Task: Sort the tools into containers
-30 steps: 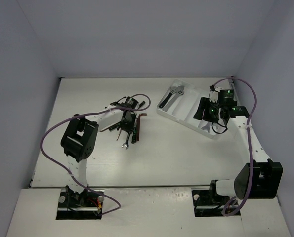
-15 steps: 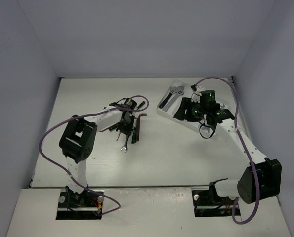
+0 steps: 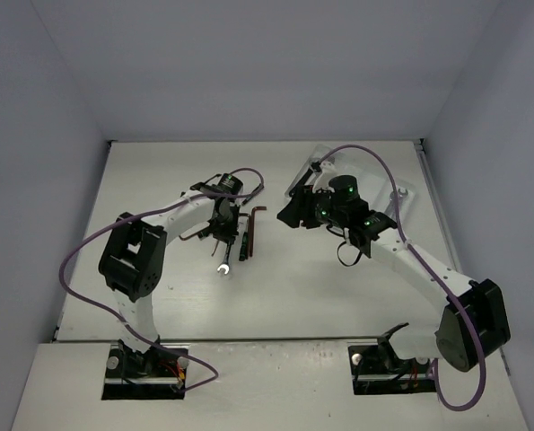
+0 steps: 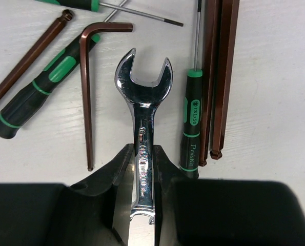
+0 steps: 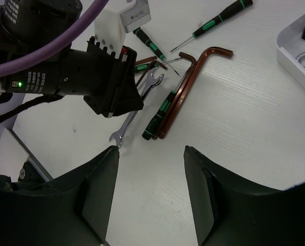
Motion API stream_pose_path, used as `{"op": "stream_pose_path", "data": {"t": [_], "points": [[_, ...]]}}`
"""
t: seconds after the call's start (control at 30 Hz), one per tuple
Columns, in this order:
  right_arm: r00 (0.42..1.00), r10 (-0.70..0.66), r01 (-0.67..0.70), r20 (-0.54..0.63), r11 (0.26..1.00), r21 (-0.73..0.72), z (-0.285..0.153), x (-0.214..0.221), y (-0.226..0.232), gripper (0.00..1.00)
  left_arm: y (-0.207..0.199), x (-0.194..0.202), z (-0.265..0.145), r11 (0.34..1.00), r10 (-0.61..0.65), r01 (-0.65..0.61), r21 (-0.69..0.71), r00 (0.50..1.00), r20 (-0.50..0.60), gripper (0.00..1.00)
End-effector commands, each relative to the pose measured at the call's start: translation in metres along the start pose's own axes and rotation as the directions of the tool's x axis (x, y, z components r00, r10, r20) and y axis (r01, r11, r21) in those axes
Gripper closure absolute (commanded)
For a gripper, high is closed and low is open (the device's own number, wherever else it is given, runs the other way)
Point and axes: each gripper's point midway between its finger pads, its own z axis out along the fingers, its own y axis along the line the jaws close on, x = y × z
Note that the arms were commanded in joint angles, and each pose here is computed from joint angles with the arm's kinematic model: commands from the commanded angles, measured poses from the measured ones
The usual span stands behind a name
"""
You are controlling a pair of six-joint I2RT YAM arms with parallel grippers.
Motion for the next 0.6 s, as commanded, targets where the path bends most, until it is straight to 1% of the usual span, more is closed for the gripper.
{"op": "stream_pose_path", "data": {"t": [0.0,0.2,0.4,0.57], "points": [[0.994,-0.031,0.040,0.109,0.996,-0.082,0.010,-0.017,0.024,0.49,-0.013,-0.032,-0.047,0.997,-0.021,0.012,0.071,0.991,0.131,1.00],[0.996,-0.028,0.039,0.079,0.990,-0.136,0.027,-0.001,0.041,0.49,-0.018,-0.041,-0.063,0.994,-0.055,0.038,0.100,0.984,0.171,1.00],[0.998,-0.027,0.038,0.060,0.978,-0.203,0.045,0.010,0.064,0.49,-0.033,-0.060,-0.085,0.985,-0.080,0.044,0.165,0.971,0.224,1.00],[0.999,-0.036,0.044,0.041,0.976,-0.212,0.057,0.021,0.072,0.49,-0.046,-0.075,-0.103,0.974,-0.105,0.046,0.221,0.960,0.260,1.00]]}}
